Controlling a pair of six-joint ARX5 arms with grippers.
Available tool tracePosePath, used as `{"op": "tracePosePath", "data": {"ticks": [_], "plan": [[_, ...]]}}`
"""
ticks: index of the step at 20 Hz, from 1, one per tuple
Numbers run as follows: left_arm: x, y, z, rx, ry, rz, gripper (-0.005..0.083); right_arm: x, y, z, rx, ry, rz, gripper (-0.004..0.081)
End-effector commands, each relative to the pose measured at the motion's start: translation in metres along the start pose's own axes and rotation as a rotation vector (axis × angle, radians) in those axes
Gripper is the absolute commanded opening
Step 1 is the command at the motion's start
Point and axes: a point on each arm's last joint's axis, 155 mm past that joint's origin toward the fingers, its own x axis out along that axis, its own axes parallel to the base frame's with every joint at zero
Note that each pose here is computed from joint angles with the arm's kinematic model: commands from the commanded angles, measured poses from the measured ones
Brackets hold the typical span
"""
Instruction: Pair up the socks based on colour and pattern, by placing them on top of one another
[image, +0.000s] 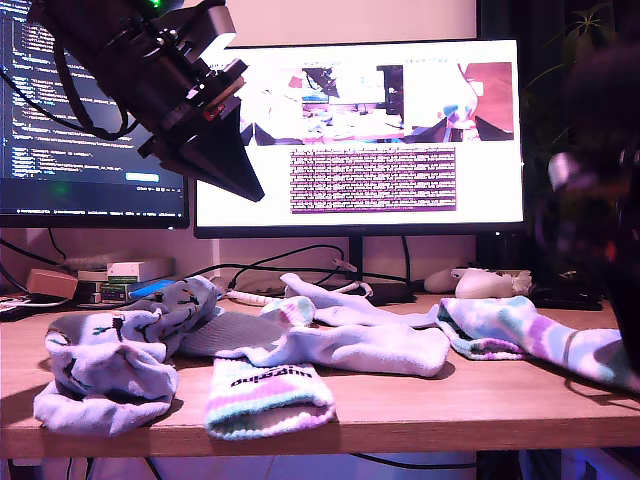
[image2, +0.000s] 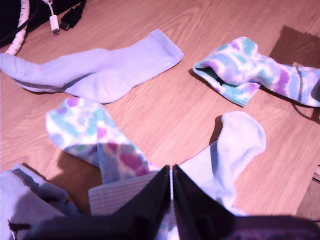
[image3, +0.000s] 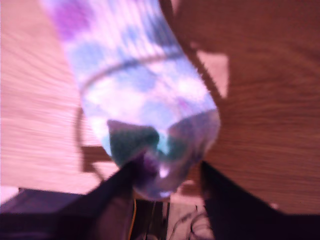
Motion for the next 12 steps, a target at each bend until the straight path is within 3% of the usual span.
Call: {"op": "tracePosePath", "data": {"ticks": [1, 2, 4, 9, 12], "plan": [[0.005, -0.001, -0.009, -0.009, 0.026, -0.009, -0.0019, 0.005, 0.001, 0.0, 0.005, 0.011, 0.007, 0.0242], [0.005, -0.002, -0.01, -0.01, 0.031, -0.01, -0.0019, 0.007, 0.001, 0.002, 0.005, 0.009, 0.006, 0.0182], [0.005, -0.002, -0.011, -0.011, 0.033, -0.01, -0.0019, 0.006, 0.002, 0.008, 0.004, -0.013, 0.009, -0.0021], [0.005, -0.002, -0.01, 0.006, 0.032, -0.01, -0.0019, -0.02, 0.004, 0.022, 0.002, -0.035, 0.013, -0.0013], [0.005, -0.001, -0.009, 0.016, 0.027, -0.01, -0.0019, -0.052, 0.008, 0.065, 0.002, -0.169, 0.025, -0.0013]]}}
